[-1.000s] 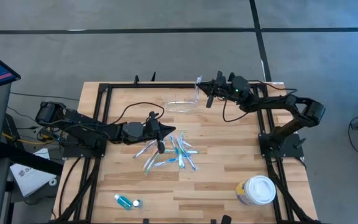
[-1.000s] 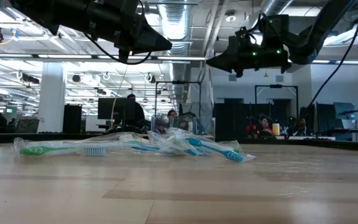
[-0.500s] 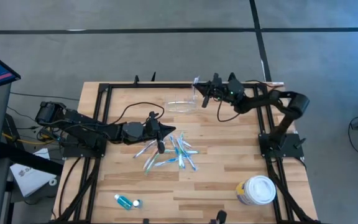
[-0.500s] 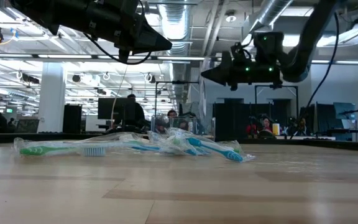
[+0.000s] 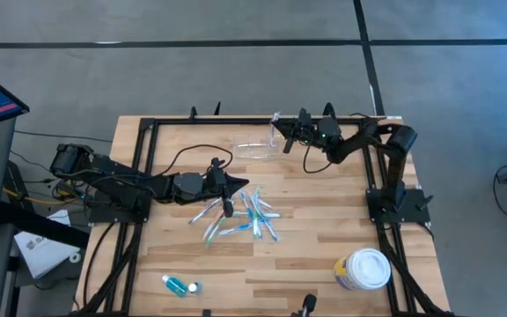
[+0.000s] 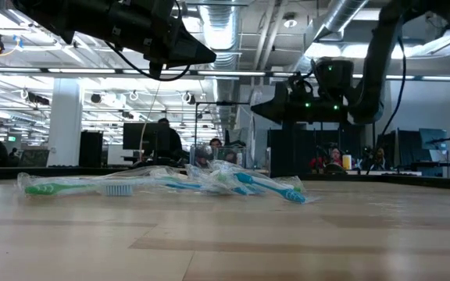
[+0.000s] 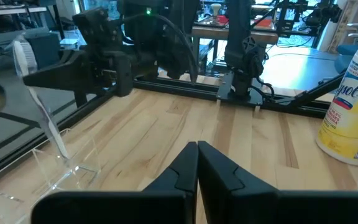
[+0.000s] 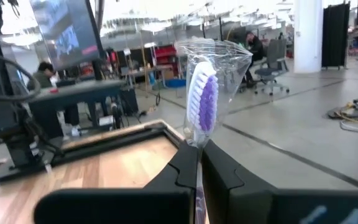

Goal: Pick & Place toothbrushing station
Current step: Put the violet toothbrush into the transparent organizer

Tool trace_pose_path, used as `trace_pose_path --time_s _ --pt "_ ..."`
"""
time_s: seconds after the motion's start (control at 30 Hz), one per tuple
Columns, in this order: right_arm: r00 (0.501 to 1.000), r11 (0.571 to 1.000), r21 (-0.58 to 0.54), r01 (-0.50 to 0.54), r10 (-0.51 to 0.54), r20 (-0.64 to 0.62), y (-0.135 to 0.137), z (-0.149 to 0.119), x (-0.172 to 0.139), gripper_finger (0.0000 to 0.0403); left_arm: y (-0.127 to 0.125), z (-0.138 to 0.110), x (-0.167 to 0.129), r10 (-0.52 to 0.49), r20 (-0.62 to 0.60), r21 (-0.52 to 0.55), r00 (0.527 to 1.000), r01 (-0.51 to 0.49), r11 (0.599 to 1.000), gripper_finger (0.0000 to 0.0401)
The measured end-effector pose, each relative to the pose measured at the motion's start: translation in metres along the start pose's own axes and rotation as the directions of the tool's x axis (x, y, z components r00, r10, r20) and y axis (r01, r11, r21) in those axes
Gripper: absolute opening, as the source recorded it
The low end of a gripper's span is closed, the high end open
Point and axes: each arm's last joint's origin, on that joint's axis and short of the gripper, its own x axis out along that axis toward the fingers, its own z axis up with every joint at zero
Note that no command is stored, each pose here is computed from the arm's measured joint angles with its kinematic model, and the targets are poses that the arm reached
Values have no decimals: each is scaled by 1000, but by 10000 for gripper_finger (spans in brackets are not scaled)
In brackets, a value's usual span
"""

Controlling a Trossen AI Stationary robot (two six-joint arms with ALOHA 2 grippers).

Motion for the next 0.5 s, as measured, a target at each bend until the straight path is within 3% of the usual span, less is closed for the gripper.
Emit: trace_pose_path --time_s 0.27,0.5 --pt "1000 1000 23 2 -1 -30 -3 -7 0 3 0 0 0 0 0 0 1000 0 1000 2" --pt "999 1000 25 3 -2 -37 -2 -7 0 34 0 0 0 0 0 0 1000 0 1000 2"
